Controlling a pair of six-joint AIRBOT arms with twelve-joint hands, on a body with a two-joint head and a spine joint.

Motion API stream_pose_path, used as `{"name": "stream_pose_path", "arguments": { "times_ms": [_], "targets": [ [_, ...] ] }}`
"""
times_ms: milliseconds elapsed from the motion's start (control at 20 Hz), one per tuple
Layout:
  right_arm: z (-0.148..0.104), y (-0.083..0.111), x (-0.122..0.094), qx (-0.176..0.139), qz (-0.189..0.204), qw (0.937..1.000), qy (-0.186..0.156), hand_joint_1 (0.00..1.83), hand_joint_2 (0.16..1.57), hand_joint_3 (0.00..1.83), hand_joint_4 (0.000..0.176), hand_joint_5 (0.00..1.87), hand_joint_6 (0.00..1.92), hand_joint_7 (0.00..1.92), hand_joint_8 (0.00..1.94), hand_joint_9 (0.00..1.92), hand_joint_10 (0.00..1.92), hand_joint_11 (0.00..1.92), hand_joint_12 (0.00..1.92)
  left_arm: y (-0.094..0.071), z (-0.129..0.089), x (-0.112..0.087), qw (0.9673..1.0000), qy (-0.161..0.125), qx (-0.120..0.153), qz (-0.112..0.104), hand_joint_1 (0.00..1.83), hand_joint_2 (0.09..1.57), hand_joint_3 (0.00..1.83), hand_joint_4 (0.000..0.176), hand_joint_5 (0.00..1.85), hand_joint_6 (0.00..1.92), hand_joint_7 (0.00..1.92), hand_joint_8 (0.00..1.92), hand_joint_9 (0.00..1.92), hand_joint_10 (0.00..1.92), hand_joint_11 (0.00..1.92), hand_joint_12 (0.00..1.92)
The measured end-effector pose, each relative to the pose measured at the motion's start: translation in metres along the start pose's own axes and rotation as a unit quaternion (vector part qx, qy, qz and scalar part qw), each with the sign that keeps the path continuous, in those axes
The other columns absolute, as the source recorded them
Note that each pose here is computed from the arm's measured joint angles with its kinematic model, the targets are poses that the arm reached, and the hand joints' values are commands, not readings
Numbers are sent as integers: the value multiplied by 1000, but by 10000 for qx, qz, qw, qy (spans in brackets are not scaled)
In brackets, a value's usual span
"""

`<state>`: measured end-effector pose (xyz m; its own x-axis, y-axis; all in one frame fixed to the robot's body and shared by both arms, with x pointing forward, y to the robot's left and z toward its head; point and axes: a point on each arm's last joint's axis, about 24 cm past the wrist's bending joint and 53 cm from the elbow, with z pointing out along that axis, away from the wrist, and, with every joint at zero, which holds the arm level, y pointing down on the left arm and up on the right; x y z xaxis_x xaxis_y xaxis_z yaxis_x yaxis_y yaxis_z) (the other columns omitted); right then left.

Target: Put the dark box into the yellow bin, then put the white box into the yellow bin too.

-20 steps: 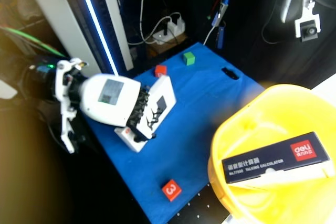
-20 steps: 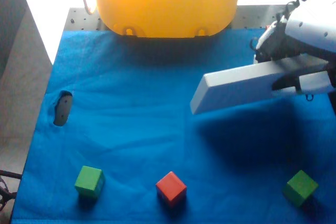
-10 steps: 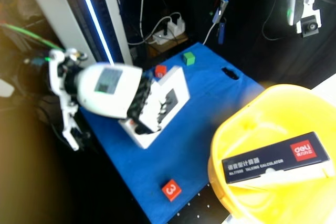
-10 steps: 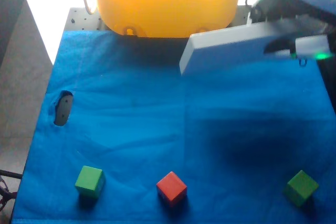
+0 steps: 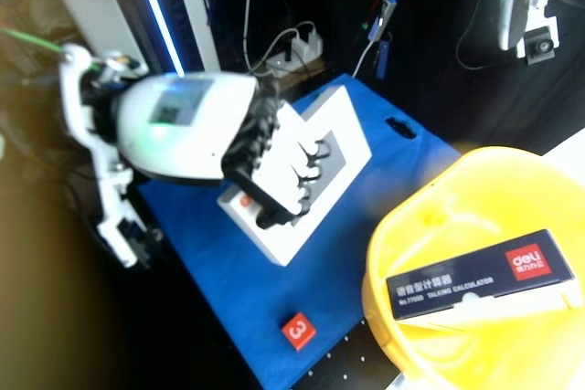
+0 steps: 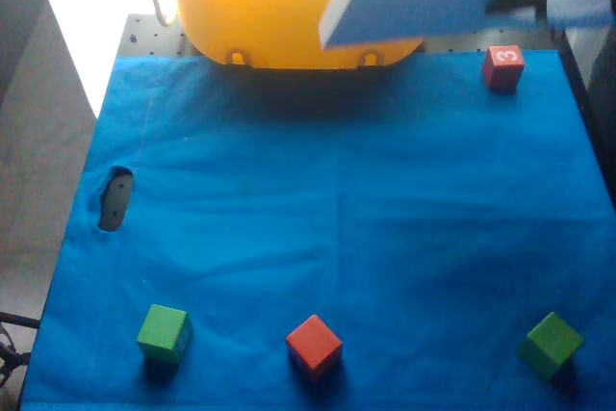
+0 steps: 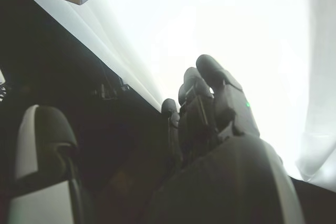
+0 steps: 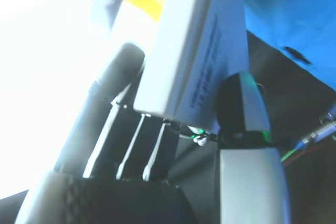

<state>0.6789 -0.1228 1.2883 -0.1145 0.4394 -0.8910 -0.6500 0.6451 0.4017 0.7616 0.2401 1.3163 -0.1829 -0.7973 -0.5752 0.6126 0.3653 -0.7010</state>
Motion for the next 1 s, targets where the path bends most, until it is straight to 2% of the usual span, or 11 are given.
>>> {"name": "stream_pose_path", "arguments": {
  "times_ms": [50,150,250,300,350,400,550,700,850,900,1000],
  "targets": [
    [2,3,-6,-49,-24,9999,-88,1286,1037,0,0,1053,724,1289,602,1347,346,1030,1207,-1,0,2,10000,9,13,-8,1146,904,2,68,318,1,300,2,314,2,4,723],
    [5,6,-6,-87,-65,9999,-110,1281,1037,0,0,1032,794,1312,526,1362,266,1012,1207,-1,1,4,10000,20,24,-26,1131,908,1,40,269,0,268,2,268,0,28,608],
    [9,3,-6,-62,-99,9999,-95,1274,1030,0,0,1061,772,1323,482,1378,207,1001,1204,-1,2,7,10000,27,31,-54,1134,909,1,29,240,0,245,1,208,1,0,531],
    [11,2,-9,-50,-96,9999,-125,1269,1030,0,0,1069,789,1319,458,1363,168,993,1152,-1,2,8,10000,44,46,-49,1117,904,0,28,235,0,247,1,209,2,0,547],
    [13,1,-16,-53,-101,9997,-215,1270,1027,0,0,1078,774,1323,454,1385,150,1011,1182,-1,1,9,10000,63,47,-36,1107,886,2,21,240,0,254,0,238,0,17,637],
    [14,0,-18,-54,-114,9996,-257,1272,1023,1,0,1106,700,1306,515,1408,151,1014,1245,0,1,10,10000,65,42,-50,1122,897,0,21,247,0,262,0,256,0,18,707],
    [20,-2,-26,-105,-159,9990,-415,1258,1049,1,0,1056,780,1217,679,1392,133,990,1260,-1,2,20,9998,136,81,-88,1109,878,0,29,265,4,267,1,223,0,3,712],
    [21,0,-36,-183,-165,9979,-593,1259,1055,0,0,1031,812,1217,688,1387,125,1010,1196,-1,3,22,9998,154,79,-94,1057,851,0,45,288,4,249,1,184,0,0,637],
    [22,1,-42,-213,-159,9973,-682,1285,1049,0,0,1026,754,1248,701,1455,178,1072,1229,-1,3,23,9998,168,96,-82,1077,861,2,45,284,0,239,2,195,4,0,591],
    [23,2,-43,-222,-165,9972,-697,1287,1052,0,0,1018,751,1243,725,1432,272,1069,1253,-1,3,23,9998,169,98,-81,1076,861,1,49,288,1,242,2,206,5,0,617],
    [26,2,-49,-216,-179,9968,-754,1284,1051,0,0,1007,798,1257,672,1384,287,1049,1224,-2,3,24,9997,173,121,-89,1061,868,3,51,282,1,244,2,204,2,0,610]
  ]
}}
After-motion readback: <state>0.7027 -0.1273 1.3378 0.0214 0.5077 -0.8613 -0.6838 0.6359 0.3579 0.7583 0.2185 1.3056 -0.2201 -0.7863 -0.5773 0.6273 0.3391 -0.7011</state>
